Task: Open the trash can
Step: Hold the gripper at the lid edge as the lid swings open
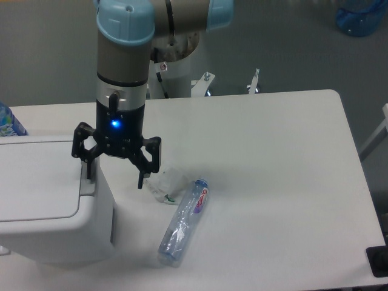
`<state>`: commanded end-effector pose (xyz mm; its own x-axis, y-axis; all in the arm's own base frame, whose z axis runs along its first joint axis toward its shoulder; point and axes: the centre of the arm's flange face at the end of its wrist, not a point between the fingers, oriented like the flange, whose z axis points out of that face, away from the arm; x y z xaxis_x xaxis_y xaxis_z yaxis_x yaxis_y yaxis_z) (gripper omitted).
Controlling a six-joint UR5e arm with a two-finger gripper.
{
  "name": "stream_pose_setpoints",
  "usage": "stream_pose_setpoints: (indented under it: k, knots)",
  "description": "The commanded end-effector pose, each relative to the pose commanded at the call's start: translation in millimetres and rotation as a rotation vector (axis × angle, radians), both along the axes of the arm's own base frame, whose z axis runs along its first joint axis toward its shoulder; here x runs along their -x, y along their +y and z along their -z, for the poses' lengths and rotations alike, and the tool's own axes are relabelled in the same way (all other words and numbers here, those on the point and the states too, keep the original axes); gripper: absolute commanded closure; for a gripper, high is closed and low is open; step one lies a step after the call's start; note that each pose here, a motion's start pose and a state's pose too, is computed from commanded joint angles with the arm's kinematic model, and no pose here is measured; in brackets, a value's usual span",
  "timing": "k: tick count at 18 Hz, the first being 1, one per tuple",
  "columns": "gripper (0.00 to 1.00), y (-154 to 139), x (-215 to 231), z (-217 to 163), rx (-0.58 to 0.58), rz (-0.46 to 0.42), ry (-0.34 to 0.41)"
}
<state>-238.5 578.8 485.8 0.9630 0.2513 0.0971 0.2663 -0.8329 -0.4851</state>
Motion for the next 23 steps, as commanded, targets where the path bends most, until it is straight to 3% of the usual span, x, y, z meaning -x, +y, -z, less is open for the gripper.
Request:
stream_pose_setpoints:
  k: [23]
  knots:
    - [0.0,1.1,0.8,3.4,0.004,0.001,-0.002]
